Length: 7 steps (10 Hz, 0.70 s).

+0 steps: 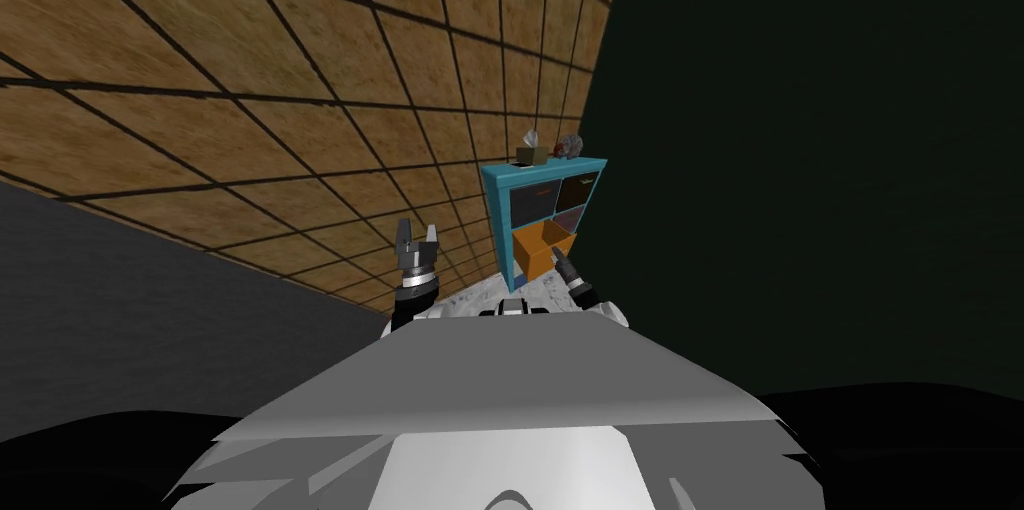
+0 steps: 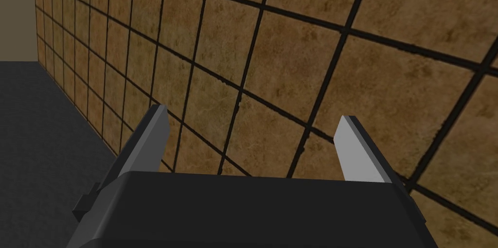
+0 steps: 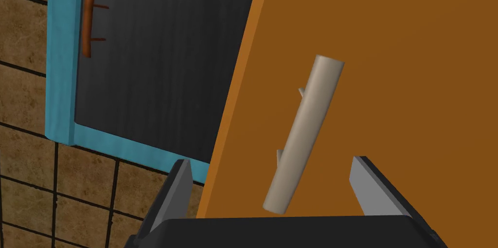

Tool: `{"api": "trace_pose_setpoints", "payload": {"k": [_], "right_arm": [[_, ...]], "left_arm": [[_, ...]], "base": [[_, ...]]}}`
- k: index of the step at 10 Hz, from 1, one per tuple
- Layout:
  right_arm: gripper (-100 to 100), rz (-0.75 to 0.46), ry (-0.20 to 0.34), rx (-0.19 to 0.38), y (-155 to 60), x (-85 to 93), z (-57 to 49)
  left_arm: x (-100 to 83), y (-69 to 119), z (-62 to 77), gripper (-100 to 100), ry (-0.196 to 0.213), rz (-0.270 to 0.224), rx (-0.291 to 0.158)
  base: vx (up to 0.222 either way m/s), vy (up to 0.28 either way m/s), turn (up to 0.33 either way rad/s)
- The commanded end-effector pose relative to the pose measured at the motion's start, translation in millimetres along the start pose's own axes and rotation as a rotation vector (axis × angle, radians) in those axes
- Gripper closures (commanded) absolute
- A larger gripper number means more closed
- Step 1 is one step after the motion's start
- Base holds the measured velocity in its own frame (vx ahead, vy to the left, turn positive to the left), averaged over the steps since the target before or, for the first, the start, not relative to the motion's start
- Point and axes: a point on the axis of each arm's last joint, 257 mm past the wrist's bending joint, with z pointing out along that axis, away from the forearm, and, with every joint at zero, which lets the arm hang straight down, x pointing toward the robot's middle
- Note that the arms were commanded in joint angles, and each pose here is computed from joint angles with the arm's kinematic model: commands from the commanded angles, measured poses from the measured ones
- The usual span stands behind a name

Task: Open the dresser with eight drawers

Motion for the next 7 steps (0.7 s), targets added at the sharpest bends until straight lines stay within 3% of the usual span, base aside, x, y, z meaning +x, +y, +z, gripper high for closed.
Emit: {"api": "trace_pose_setpoints", "payload": {"k": [1, 6, 7], "right_arm": [[-100, -0.002, 0.015, -0.003, -11, 18.6, 4.2], [-100, -0.007, 0.039, -0.005, -34, 48.8, 8.6], [-100, -0.005, 0.034, -0.011, -28, 44.7, 6.4]], "left_arm": [[0.0, 0.0, 0.0, 0, 0.0, 0.0, 0.0], [0.0, 0.0, 0.0, 0, 0.0, 0.0, 0.0], [0.0, 0.0, 0.0, 0, 0.0, 0.0, 0.0]], "base": [[-0.008, 0.05, 0.064], [-0.025, 0.032, 0.051], [-0.015, 0.013, 0.006]]}}
